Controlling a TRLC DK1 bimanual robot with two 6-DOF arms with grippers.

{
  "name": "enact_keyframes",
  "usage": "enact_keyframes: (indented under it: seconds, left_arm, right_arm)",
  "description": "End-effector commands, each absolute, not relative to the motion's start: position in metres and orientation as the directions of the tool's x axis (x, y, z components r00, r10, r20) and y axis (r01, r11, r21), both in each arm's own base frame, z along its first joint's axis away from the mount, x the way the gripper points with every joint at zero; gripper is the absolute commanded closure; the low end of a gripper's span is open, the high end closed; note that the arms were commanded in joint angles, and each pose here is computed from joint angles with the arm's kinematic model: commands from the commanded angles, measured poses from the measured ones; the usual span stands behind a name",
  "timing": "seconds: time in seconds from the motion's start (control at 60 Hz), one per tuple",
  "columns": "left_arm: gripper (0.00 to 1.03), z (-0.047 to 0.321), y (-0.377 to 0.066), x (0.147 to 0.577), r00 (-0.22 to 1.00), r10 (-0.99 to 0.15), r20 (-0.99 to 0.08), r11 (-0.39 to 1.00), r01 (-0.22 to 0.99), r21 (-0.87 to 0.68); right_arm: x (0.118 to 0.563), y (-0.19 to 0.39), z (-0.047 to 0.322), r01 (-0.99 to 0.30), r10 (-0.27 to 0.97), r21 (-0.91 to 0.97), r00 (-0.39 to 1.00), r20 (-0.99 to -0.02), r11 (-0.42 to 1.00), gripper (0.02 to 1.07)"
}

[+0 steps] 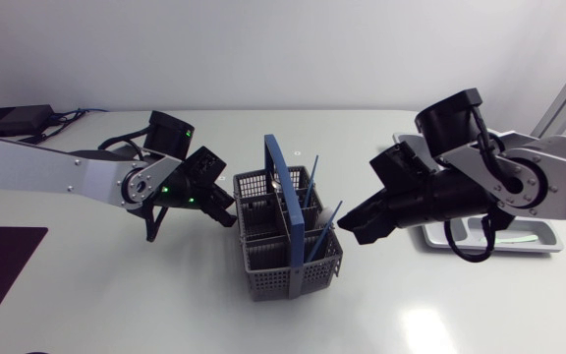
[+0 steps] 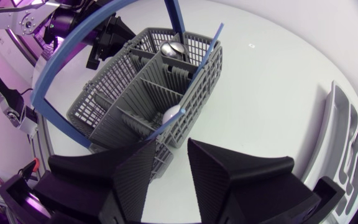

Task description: Unload the cutlery basket into the drawer organizer.

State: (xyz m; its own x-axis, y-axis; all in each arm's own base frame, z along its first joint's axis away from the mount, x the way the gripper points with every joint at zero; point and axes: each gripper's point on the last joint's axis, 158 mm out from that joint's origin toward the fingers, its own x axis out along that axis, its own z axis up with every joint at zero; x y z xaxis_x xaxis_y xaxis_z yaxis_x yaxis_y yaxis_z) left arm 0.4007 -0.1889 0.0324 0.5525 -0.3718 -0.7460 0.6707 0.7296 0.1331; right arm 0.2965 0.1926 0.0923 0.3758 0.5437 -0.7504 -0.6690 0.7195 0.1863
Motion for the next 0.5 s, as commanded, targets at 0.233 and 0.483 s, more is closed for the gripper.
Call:
enact_keyframes:
  seconds: [0.233,0.483]
  left_arm:
    - [0.57,0.073,-0.174,0.368,0.592,-0.393,-0.704,0.729,0.667,0.154]
    - [0.57,0.086,-0.173,0.358,0.602,-0.401,-0.691,0.728,0.667,0.159]
  right_arm:
    - [0.306,0.202,0.101,-0.642,0.572,0.256,0.348,-0.742,0.723,0.57]
    - [0.312,0.213,0.097,-0.635,0.582,0.295,0.305,-0.754,0.714,0.71]
